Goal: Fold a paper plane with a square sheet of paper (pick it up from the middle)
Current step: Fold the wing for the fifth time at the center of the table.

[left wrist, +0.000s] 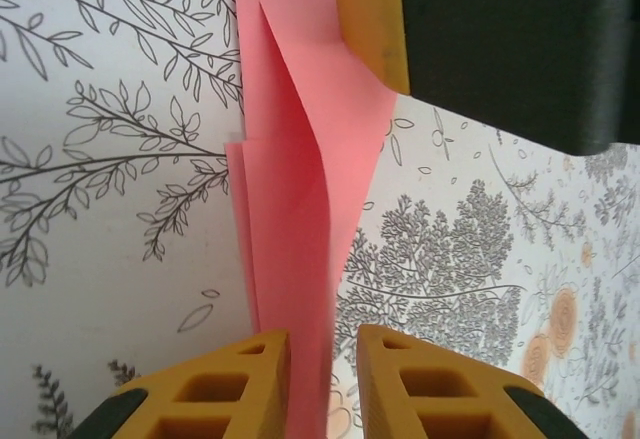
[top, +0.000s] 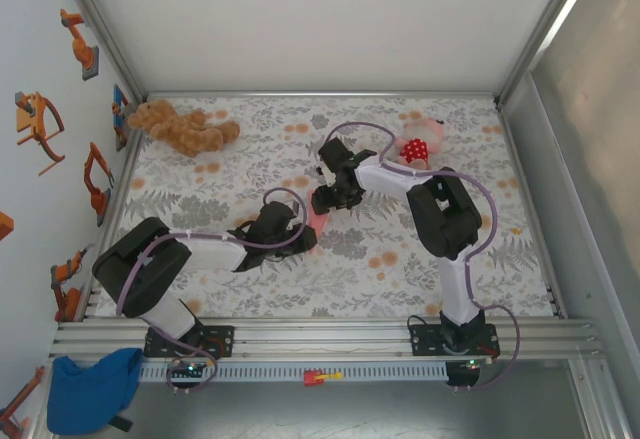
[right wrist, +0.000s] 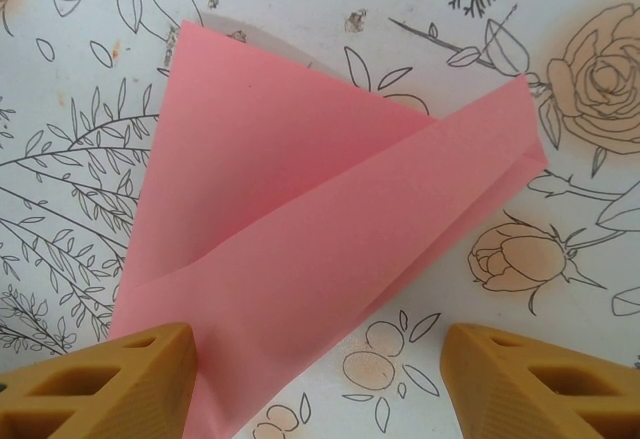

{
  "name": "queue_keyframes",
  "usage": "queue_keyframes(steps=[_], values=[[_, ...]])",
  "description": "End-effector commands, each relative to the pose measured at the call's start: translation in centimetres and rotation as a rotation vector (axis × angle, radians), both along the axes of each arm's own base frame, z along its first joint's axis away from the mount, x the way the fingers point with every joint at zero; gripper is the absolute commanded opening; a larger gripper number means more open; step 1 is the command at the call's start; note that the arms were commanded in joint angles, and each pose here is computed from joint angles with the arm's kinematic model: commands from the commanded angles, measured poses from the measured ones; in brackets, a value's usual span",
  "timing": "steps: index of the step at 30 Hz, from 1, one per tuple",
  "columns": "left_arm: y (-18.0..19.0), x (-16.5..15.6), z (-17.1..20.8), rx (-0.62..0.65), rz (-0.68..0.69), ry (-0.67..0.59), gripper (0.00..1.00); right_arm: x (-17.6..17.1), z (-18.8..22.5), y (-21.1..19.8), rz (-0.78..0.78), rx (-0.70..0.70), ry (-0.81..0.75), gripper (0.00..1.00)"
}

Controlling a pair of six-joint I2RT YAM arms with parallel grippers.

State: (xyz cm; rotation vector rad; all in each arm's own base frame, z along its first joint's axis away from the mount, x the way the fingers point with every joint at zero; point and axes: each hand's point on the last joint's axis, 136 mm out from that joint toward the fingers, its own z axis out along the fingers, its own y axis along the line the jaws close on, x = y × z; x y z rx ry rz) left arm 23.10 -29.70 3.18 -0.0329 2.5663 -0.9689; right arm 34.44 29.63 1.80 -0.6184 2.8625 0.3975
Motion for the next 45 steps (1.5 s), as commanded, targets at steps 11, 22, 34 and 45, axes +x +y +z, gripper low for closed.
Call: queue_keyframes(steps=[11, 22, 34, 45], values=[[0.6, -1.1, -0.8, 0.042, 0.087, 0.092, 0.23, -1.6, -5.5, -1.6, -0.027, -0.095, 0.097, 0.67], [0.6, -1.5, -1.8, 0.051, 0.096, 0.125, 0.14, -1.7, -5.8, -1.7, -0.037, -0.099, 0.107, 0.66], [1.1, -1.6, -1.6, 0.076, 0.102, 0.116, 0.13, -2.3, -6.8, -2.4, -0.062, -0.130, 0.134, 0.64], [1.5, -1.0, 1.3, 0.061, 0.127, 0.057, 0.24, -2.8, -7.3, -2.8, -0.069, -0.140, 0.149, 0.62]])
